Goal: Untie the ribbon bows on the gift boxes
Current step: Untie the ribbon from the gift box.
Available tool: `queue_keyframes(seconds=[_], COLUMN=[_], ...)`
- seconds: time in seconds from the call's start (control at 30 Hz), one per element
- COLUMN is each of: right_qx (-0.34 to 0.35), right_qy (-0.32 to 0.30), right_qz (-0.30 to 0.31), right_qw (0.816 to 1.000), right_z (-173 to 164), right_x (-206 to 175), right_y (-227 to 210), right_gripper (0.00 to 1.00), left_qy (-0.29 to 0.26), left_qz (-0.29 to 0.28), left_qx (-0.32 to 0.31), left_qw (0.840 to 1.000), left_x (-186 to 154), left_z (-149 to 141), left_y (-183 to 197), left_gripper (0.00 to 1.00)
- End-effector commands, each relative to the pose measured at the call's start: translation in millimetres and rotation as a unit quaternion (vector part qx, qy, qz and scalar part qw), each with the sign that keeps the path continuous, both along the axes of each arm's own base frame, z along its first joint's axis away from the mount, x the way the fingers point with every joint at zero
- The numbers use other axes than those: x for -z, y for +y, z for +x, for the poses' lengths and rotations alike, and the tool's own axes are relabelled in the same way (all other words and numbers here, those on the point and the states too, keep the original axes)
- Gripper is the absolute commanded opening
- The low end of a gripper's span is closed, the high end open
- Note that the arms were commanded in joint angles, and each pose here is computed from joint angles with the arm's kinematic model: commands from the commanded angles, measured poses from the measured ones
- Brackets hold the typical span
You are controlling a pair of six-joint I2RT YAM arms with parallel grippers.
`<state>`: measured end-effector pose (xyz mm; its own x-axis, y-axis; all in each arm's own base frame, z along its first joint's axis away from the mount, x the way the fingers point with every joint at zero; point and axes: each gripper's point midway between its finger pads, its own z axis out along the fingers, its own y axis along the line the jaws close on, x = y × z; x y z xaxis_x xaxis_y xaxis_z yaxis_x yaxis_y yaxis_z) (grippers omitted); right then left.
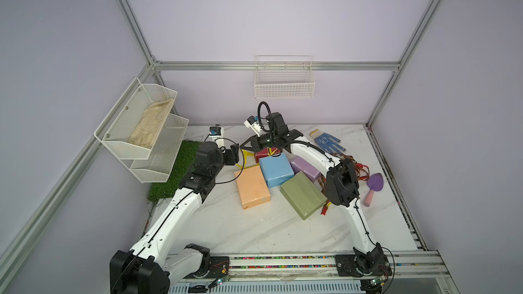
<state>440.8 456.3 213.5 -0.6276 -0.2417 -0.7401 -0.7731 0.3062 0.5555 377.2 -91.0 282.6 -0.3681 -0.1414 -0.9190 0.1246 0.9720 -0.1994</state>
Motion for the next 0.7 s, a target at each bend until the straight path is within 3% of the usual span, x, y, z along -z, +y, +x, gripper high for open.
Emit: queue_keyframes(seconds=[0.0,0.07,0.2,0.53,0.67], right_qx=[0.097,0.153,0.186,0.292,0.296], right_qy=[-0.052,-0.089,-0.144,-0.134,-0.129], right_qz=[-0.099,-0.146,-0.188,-0.282,-0.289], right_qw=[0.989,0.973,0.954,0.904,0.901], right_z=[29.6,46.8,57.3,98.5,100.5], right_x=[19.4,21.0,14.3,74.5,96.1], right_y=[-30.4,-50.4,-70.4,-101.1,-101.4], right_gripper=[0.4,0.45,0.58,0.44,0.45], left_qy=[-0.018,-0.013,-0.002,0.039,0.05], left_qz=[-0.008,-0.007,-0.011,-0.006,-0.013], left_qx=[-0.01,-0.005,0.017,0.06,0.086], left_qw=[1.0,1.0,1.0,0.997,0.995], left_x=[-18.3,-14.3,-6.0,31.6,39.5], left_z=[0.7,2.8,9.6,35.7,34.4], left_y=[4.3,2.3,-7.7,-29.6,-39.0], left_gripper=[0.69,0.7,0.7,0.7,0.7])
